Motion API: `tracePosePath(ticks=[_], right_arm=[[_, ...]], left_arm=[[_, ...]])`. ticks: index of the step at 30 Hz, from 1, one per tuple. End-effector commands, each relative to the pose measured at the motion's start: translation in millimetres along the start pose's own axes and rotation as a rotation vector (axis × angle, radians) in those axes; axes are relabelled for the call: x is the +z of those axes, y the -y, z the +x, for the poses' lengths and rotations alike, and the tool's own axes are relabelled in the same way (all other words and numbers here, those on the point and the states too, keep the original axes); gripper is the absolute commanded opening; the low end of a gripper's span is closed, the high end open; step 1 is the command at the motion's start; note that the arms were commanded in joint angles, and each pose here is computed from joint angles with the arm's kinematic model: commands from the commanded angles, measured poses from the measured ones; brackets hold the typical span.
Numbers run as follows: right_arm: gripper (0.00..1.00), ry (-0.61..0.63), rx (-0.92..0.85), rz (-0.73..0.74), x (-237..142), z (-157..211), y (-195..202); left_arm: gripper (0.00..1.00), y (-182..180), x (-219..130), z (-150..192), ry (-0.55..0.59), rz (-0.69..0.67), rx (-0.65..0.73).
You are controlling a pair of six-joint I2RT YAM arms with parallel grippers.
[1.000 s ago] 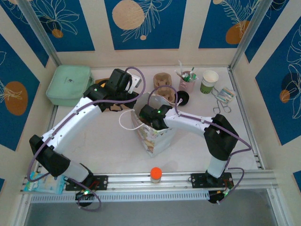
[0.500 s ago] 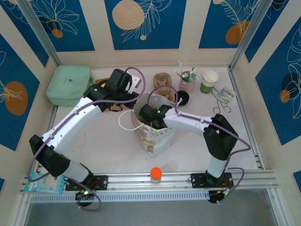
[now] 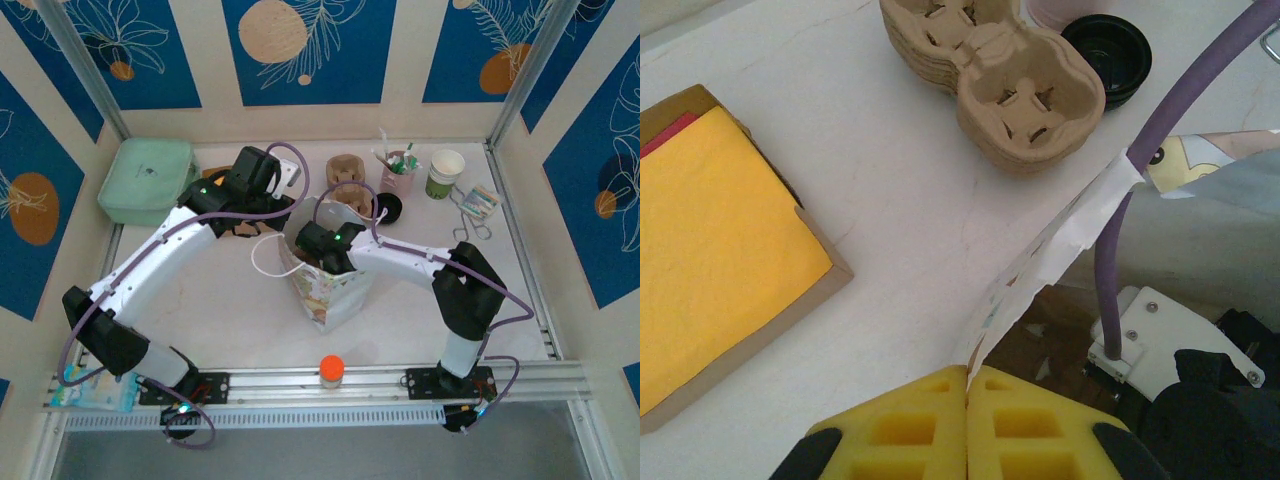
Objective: Pack the takeout coffee
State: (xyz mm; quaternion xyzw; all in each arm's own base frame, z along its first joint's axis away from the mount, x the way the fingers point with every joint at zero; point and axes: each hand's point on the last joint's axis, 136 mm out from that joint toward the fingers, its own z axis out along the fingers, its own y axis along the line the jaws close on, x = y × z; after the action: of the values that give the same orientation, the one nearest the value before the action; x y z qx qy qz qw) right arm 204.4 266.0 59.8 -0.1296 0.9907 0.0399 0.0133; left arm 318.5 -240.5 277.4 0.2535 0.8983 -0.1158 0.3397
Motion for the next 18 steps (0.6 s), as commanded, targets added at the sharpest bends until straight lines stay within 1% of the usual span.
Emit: tracePosePath(ticks=[1,18], right_arm=[[0.99,-0.139,0.035,0.138,57.0,24.7,31.8],[0.99,-0.158,0.020,0.133,58.5,23.8,28.3]], left_arm=[[0.08,-0.2,-16.7,-15.4,0.081,-0.006,0.007],[0.08,-0.1,-17.1,-17.6,0.086,-0.005,0.010]])
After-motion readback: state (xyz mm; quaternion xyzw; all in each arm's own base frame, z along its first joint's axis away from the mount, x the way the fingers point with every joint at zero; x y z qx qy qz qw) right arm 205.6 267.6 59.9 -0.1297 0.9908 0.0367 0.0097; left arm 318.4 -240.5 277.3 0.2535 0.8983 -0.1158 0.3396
